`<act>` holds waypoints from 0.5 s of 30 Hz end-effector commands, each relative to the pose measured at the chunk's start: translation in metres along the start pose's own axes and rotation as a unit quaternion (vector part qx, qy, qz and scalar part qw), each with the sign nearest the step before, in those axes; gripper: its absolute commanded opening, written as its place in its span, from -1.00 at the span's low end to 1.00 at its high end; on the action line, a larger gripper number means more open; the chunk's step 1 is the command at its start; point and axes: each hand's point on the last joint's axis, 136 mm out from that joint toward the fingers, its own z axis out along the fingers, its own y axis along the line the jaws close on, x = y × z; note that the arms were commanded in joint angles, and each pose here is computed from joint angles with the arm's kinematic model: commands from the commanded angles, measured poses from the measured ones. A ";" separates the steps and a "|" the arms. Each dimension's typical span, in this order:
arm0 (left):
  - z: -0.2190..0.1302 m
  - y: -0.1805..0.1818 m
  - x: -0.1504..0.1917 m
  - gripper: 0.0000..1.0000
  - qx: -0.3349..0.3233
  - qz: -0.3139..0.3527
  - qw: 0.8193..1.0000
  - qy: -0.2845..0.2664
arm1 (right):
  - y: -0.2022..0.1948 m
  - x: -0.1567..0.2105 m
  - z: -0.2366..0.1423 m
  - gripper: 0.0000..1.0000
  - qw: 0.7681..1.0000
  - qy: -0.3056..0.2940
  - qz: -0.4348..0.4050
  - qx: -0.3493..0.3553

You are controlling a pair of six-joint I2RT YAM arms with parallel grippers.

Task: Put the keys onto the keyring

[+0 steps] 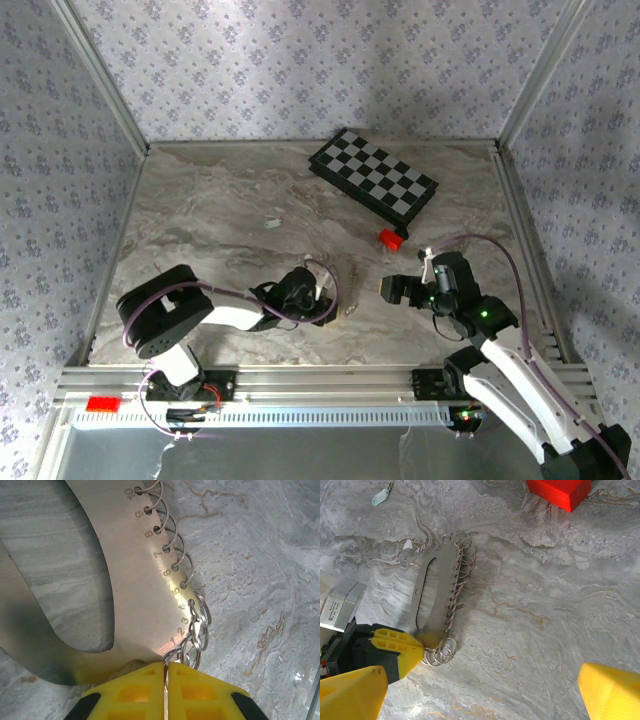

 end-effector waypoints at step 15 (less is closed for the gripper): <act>-0.066 -0.017 -0.024 -1.00 -0.031 0.097 0.994 -0.048 | 0.013 -0.007 -0.010 0.77 0.999 -0.029 -0.022 -0.035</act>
